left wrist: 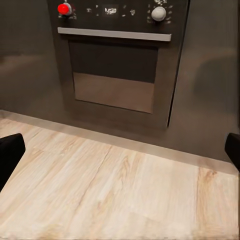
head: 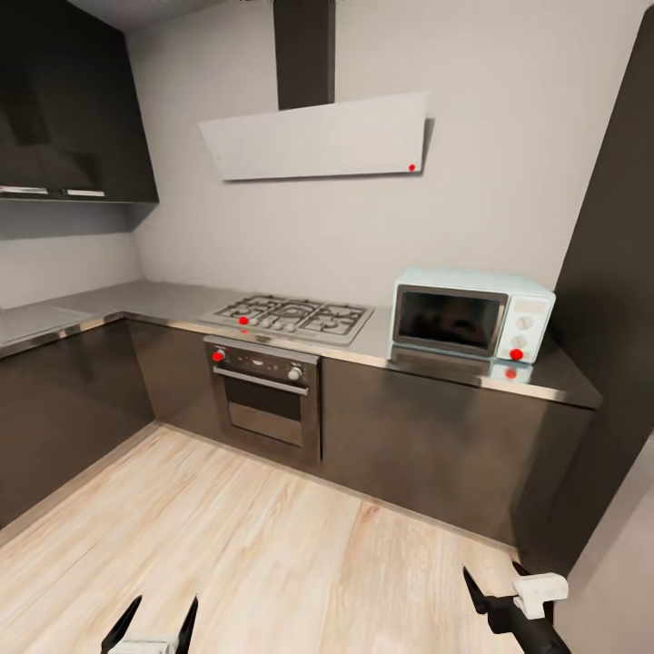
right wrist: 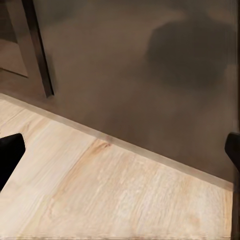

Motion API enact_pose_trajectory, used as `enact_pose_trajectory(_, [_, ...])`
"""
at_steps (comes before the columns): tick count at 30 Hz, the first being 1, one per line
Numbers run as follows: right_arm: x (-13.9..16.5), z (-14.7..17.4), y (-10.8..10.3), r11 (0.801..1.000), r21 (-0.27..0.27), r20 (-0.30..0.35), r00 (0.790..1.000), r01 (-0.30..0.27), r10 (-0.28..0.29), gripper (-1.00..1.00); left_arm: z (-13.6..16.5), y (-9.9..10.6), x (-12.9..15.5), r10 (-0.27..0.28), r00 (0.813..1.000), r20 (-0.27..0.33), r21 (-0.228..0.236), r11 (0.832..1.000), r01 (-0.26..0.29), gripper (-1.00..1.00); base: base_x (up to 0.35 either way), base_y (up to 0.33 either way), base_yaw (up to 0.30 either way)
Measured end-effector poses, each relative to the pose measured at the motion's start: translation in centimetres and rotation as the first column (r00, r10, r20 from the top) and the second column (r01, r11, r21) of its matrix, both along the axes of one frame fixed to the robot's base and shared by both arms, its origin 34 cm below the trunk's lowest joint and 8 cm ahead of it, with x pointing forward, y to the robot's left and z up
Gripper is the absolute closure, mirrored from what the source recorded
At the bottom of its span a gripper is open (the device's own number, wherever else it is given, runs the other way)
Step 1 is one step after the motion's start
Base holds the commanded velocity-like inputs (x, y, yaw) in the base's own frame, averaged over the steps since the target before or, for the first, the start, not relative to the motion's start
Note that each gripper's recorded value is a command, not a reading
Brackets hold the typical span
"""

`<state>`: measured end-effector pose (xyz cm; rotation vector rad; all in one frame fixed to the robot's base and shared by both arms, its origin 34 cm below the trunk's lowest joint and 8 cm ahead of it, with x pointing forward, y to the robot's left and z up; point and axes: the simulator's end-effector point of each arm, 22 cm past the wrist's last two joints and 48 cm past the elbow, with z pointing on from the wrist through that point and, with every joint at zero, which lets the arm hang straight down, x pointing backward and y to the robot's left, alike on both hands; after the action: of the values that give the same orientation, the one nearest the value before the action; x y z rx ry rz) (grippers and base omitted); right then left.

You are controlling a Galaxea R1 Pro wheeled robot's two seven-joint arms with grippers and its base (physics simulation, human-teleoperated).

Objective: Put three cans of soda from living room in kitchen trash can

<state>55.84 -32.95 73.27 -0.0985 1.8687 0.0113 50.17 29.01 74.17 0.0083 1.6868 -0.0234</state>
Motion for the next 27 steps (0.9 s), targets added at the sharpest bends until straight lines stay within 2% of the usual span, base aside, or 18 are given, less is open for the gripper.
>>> enact_pose_trajectory(9, [0.02,0.03,0.1,1.0,0.001,0.002,1.0,-0.001,0.001,-1.0,0.0,-0.01,0.0,0.0,1.0,0.0,0.0,1.0,0.0,-1.0,-0.316,0.0,0.0])
enact_pose_trajectory(14, [0.01,-0.03,0.39,1.0,0.004,0.0,1.0,-0.004,0.004,-1.0,0.0,-0.06,0.0,-0.002,1.0,0.0,0.001,1.0,0.002,-1.0,-0.194,0.0,0.0])
enact_pose_trajectory(21, [-0.02,-0.17,0.54,1.0,0.007,-0.003,1.0,-0.005,0.005,-1.0,-0.11,-0.06,-0.02,-0.002,1.0,-0.004,0.0,1.0,0.002,-1.0,-0.037,0.031,0.0])
enact_pose_trajectory(27, [-0.1,-0.52,0.56,1.0,0.009,-0.012,1.0,-0.004,0.004,-1.0,-0.48,-0.22,-0.09,-0.007,1.0,-0.016,-0.001,1.0,0.007,-1.0,0.17,0.16,-0.001])
